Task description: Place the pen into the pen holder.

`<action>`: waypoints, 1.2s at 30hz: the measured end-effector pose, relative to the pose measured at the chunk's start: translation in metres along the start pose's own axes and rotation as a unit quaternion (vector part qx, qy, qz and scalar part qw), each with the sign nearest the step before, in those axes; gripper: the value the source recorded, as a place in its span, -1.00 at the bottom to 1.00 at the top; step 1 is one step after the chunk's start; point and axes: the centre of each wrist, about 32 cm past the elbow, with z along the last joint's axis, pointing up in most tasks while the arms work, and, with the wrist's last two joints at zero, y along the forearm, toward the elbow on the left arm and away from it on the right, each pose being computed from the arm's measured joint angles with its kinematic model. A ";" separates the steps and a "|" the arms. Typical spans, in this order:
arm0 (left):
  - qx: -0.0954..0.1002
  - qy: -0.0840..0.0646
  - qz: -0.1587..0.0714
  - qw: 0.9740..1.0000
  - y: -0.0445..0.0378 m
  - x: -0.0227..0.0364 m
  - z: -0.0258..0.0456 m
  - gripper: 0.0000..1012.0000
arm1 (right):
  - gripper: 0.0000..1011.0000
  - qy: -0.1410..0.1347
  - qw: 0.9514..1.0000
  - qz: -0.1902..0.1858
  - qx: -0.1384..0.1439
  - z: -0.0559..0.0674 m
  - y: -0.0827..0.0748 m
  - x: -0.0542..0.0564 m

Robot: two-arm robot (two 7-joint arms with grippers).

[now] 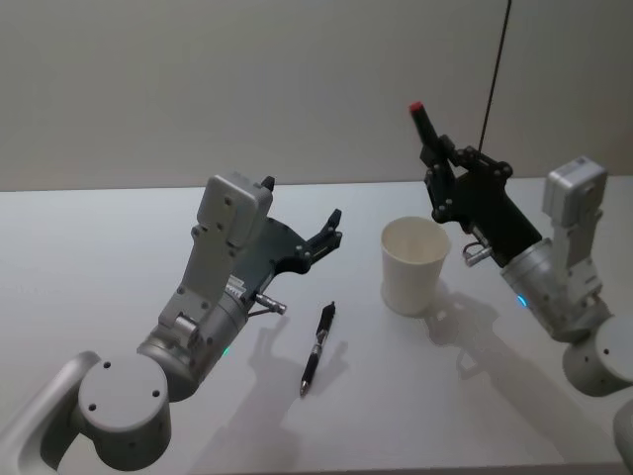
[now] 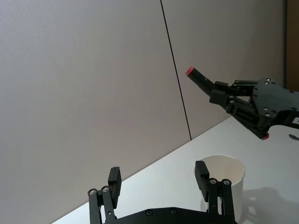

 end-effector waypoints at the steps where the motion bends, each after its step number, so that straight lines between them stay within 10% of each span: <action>1: 0.000 0.000 0.000 1.000 0.0000 0.0000 0.0000 0.99 | -0.64 -0.001 1.000 0.001 0.001 -0.001 0.002 0.000; 36: 0.000 0.000 0.000 1.000 0.0000 0.0000 0.0000 0.99 | -0.64 0.019 0.999 0.018 -0.021 -0.043 0.028 -0.006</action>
